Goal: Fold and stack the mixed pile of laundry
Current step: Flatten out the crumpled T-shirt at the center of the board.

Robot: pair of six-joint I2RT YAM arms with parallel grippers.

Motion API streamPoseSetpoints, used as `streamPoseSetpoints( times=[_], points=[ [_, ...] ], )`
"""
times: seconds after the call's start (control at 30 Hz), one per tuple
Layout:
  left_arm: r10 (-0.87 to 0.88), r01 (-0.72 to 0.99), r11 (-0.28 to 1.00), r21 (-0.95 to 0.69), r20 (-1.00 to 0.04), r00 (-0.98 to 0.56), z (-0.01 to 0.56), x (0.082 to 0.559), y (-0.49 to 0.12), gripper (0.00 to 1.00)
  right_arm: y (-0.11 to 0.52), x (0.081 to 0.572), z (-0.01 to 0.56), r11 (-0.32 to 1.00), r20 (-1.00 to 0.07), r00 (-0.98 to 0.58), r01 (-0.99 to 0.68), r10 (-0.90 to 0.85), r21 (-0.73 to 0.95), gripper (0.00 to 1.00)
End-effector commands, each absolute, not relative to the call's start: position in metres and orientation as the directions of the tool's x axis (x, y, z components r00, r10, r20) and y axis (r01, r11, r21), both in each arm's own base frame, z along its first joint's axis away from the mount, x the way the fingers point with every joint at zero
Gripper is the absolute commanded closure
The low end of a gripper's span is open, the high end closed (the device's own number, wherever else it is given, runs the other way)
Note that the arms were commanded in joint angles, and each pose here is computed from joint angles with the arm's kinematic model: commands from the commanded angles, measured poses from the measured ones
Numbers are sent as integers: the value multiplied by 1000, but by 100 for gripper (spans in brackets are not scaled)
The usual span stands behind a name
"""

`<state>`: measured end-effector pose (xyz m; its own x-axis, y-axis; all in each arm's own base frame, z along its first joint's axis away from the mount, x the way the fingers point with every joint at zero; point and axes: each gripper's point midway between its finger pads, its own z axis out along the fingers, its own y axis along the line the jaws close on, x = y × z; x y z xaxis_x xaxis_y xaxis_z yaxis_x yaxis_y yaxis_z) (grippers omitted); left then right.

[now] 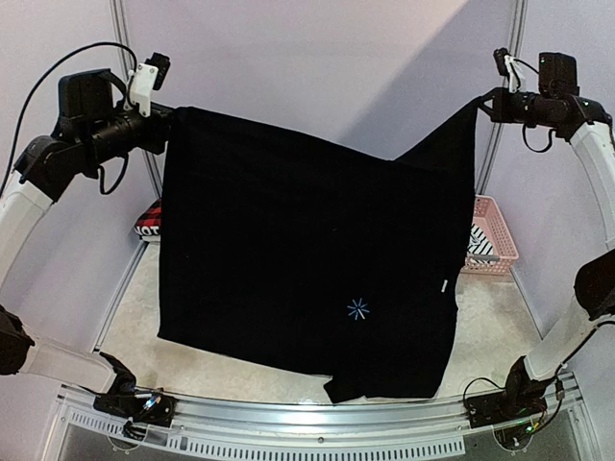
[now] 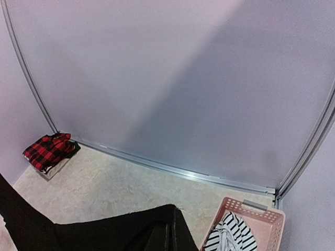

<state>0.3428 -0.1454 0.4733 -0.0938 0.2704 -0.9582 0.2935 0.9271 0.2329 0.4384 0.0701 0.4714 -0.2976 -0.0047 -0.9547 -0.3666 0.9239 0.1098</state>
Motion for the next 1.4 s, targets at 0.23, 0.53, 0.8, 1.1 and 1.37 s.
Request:
streamPoseSetpoints(
  times=[0.23,0.53,0.8,1.1,1.37],
  points=[
    [174,416,894,168,-984,25,553,271,-149,100,42,333,641,971,-980,193,-219,-55,-98,100],
    [273,231,931,283,-959,78,582,277,-123,100,33,331,691,974,-930,339,-118,-142,-192,100],
    [457,-37,887,460,-887,-59,557,342,-113,100,25,417,644,969,-952,220,-77,-213,-235,100],
    [455,-172,868,467,-884,-103,551,399,-100,100,33,487,608,954,-942,170,-32,-288,-297,100],
    [343,-170,932,319,-930,135,641,336,-99,100,33,433,679,955,-886,365,32,-285,-294,100]
  ],
)
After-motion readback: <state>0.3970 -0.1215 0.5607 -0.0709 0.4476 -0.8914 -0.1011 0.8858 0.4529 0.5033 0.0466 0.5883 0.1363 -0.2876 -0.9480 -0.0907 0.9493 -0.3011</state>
